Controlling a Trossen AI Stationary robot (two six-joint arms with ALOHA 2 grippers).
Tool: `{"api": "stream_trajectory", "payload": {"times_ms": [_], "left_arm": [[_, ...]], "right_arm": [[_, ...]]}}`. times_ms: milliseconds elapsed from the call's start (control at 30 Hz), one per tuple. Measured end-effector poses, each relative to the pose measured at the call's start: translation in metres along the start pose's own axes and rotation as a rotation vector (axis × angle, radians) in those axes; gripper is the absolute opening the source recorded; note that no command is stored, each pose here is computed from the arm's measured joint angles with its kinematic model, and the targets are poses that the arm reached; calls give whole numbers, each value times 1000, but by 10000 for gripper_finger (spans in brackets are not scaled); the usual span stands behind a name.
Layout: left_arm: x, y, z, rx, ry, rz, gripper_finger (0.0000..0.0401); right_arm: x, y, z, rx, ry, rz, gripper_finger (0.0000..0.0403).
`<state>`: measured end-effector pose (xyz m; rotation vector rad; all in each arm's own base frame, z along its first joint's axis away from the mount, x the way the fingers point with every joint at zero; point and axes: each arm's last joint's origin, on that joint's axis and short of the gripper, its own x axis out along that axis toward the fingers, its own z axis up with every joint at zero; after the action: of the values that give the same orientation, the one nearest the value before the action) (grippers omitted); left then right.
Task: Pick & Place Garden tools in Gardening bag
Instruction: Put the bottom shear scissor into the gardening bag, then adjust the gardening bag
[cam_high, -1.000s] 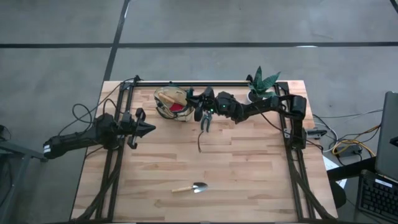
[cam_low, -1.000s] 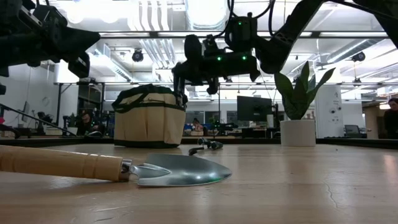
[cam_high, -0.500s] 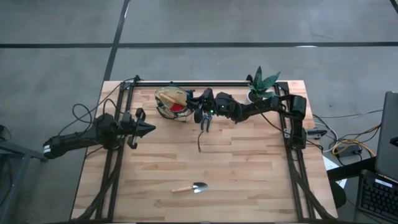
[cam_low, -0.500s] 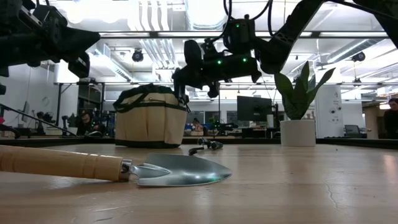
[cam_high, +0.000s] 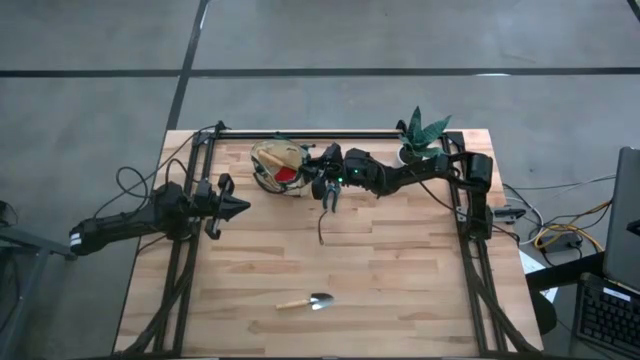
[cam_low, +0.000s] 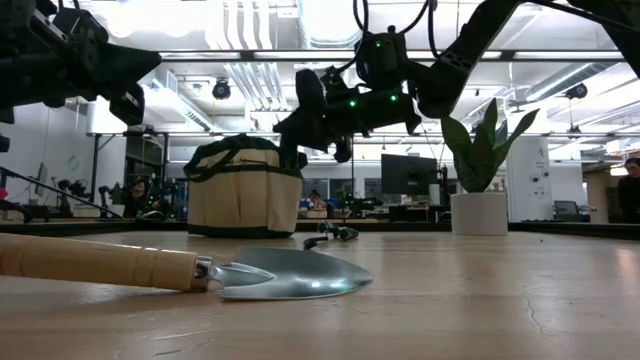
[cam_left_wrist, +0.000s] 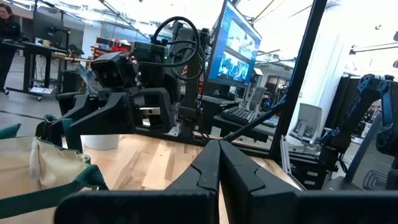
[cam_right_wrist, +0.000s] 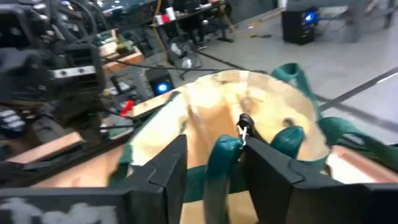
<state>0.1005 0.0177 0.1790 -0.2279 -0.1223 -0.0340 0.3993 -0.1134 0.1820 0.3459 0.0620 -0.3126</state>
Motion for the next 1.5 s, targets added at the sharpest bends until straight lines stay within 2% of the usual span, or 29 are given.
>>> {"api": "stream_trajectory", "payload": {"times_ms": [133, 433, 767, 933, 1300, 1500], "left_arm": [[0, 0, 0, 0, 1, 0, 10], [0, 0, 0, -1, 2, 1, 10], [0, 0, 0, 0, 1, 0, 10], [0, 0, 0, 0, 1, 1, 10], [0, 0, 0, 0, 1, 0, 10], [0, 0, 0, -1, 2, 0, 10]], "right_arm": [[-2, 5, 7, 48, 9, 74, 161], [-13, 6, 16, 1, 170, 13, 161], [-29, 16, 47, 1, 118, 29, 150], [-32, 25, 65, -44, 165, 23, 152], [11, 46, 103, -45, 302, 8, 156], [46, 48, 99, 10, 417, 34, 149]]}}
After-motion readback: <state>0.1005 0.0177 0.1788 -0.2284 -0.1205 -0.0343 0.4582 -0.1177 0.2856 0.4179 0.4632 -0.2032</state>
